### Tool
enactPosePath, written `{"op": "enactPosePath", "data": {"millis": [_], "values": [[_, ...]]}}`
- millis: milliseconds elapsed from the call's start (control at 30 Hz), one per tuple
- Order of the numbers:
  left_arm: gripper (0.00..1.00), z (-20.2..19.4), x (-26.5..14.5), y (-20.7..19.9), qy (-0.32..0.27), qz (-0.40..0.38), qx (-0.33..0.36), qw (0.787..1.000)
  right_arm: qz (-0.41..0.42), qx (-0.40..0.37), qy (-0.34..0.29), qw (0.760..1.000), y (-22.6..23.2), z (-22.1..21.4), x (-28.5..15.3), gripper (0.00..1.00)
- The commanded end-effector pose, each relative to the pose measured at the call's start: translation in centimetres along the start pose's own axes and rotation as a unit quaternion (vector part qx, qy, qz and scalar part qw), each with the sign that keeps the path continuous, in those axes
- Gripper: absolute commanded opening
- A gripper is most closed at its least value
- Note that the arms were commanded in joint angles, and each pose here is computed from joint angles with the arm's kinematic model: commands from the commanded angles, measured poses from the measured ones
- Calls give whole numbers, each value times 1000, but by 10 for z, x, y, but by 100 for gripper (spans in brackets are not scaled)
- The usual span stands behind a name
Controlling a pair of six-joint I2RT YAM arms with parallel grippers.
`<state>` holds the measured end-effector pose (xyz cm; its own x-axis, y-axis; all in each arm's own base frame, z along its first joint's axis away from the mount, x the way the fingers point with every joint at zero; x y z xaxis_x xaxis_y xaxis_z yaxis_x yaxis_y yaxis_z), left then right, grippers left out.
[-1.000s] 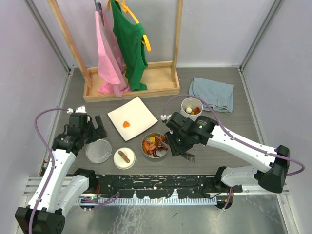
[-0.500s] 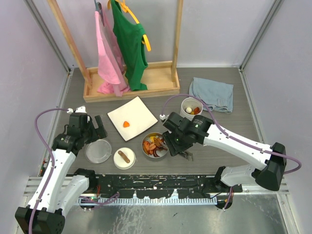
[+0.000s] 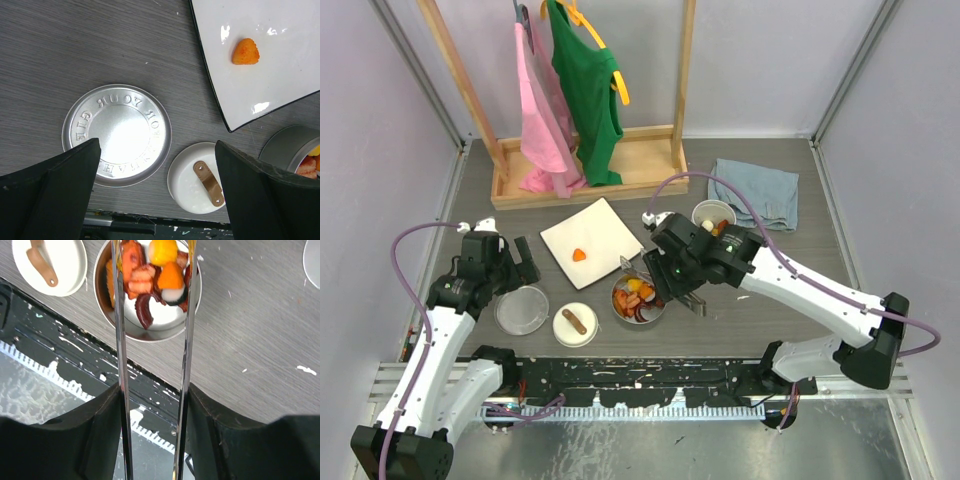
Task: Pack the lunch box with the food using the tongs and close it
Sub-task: Place the fake food in the packing box, then pick up the fake food from the plate.
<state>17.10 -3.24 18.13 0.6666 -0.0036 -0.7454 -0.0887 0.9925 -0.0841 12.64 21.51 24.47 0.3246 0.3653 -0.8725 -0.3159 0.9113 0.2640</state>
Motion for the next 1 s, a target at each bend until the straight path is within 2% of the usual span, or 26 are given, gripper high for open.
{"op": "enactPosePath", "data": {"millis": [0,500,967], "values": [[98,10,-2,-1,-32,-6,-2,999,27,1,-47,999,19,27,-1,54],[98,11,-2,-1,-33,-6,-2,999,29,-11,-27,999,62,66,64,51],[98,11,-2,-1,-33,-4,-2,999,-32,-97,3,995,99,85,120,51]]}}
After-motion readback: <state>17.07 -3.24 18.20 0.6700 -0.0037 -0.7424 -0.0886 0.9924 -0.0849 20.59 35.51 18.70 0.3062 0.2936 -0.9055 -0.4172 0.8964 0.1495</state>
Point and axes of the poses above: each gripper's point midway between its finger pads, its own x axis out along the fingers, its own y axis along the line the jaws close on, z = x × y, the point moved 6 cm from there along -x, back along the fingers, and after that the axes turned 13 degrees about x, right-handed, at the moved point
